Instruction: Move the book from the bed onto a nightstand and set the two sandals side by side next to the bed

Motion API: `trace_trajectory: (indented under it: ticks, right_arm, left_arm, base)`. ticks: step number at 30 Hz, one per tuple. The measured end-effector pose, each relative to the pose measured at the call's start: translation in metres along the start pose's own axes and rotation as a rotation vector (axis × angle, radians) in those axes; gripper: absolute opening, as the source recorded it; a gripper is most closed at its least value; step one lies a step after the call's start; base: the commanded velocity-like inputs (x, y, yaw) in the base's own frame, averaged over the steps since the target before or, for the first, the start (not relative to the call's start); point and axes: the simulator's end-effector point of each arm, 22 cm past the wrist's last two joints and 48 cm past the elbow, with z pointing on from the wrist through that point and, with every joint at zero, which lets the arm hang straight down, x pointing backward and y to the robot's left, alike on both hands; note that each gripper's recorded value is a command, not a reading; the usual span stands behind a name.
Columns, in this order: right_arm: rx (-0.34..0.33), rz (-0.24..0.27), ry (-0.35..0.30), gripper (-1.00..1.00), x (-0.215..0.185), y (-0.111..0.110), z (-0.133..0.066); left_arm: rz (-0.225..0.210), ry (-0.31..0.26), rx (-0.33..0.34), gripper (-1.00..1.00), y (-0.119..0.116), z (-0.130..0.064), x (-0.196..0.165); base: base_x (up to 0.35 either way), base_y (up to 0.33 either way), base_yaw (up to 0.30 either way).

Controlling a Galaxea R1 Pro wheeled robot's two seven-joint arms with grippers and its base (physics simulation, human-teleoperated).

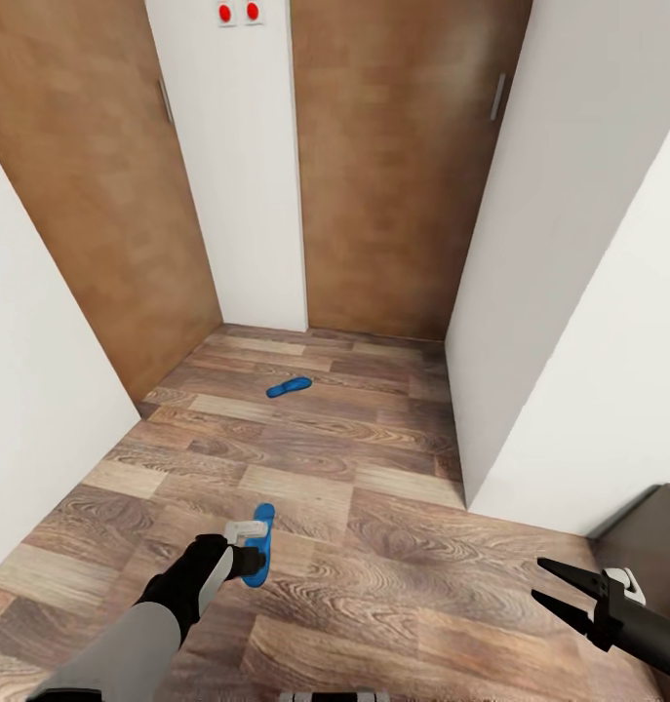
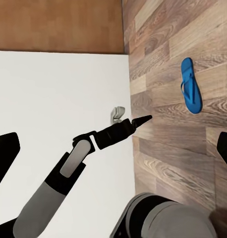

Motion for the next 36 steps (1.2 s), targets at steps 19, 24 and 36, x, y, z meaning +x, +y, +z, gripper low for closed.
trace_trajectory:
  ticks: [19,24,36]
  right_arm:
    - [0.046,0.060,0.018,1.00,0.004,-0.032,0.006]
    - [0.058,0.076,0.023,1.00,0.005,-0.040,0.008]
    - [0.075,0.098,0.029,1.00,0.007,-0.052,0.010]
  left_arm:
    - [-0.001,0.077,-0.004,1.00,0.002,0.031,0.034]
    - [-0.002,0.098,-0.005,1.00,0.003,0.039,0.043]
    - [-0.002,0.126,-0.006,1.00,0.004,0.050,0.056]
  base:
    - [0.000,0.000,0.000]
    - [0.000,0.000,0.000]
    - [0.000,0.000,0.000]
